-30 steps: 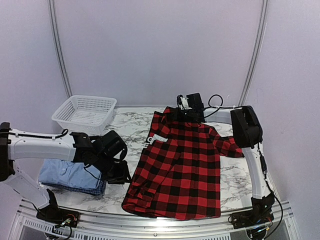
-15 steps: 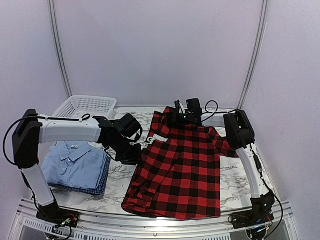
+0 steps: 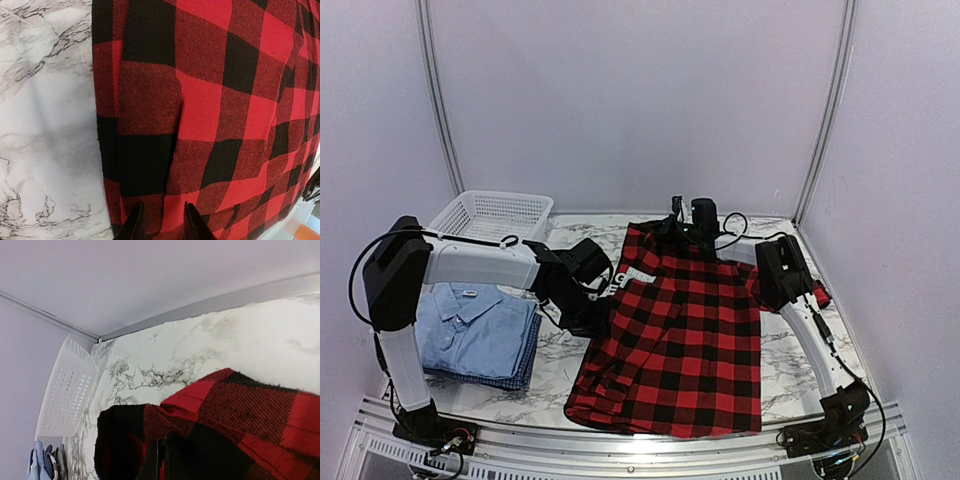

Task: Fold and stack the long sleeve shirts
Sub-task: Adjust the 1/3-folded shirt at the center of the board.

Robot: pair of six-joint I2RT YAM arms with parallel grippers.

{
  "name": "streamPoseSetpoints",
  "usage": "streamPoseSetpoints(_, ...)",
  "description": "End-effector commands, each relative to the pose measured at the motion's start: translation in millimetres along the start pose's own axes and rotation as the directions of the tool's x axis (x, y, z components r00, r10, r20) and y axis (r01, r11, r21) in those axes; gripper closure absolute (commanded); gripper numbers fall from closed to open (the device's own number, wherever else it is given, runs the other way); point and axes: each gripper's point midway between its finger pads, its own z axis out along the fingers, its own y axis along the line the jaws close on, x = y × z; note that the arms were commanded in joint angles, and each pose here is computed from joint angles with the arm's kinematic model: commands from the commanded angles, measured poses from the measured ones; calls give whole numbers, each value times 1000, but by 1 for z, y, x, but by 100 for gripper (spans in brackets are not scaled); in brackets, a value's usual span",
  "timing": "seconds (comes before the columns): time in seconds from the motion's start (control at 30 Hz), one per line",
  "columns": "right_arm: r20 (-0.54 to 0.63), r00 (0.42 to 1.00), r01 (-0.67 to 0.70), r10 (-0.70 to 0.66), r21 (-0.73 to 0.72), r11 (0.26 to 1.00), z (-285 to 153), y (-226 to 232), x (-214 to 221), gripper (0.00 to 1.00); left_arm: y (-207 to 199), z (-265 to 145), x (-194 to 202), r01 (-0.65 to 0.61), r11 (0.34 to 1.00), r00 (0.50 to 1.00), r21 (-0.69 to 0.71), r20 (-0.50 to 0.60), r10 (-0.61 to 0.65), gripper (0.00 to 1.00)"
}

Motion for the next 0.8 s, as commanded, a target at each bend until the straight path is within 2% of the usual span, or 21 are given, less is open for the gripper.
streamPoseSetpoints(0.0, 74, 997, -29, 29, -11, 1000, -1, -8, -22, 100, -5, 4, -4, -4, 1000, 1000, 29, -1, 4, 72)
streamPoseSetpoints(0.13, 43, 999, -8, 10, -53, 999, -5, 7, -25, 100, -7, 2, -7, -4, 999, 1000, 37, 10, 4, 72)
streamPoseSetpoints(0.3, 23, 996, 88, -86, -114, 990, -23, 59, -46, 100, -13, 1, -13, -5, 999, 1000, 50, 26, 3, 73)
streamPoseSetpoints(0.43, 9, 988, 154, -153, -92, 984, -39, 87, -59, 95, -17, 0, -18, -14, 998, 999, 60, 44, 11, 73)
streamPoseSetpoints(0.57, 1, 985, 174, -174, -24, 985, -55, 83, -59, 94, -22, -3, -26, -17, 998, 998, 69, 62, 13, 73)
streamPoseSetpoints(0.77, -12, 993, 117, -117, 53, 992, -74, 32, -58, 97, -30, -8, -40, -19, 997, 995, 80, 99, 11, 73)
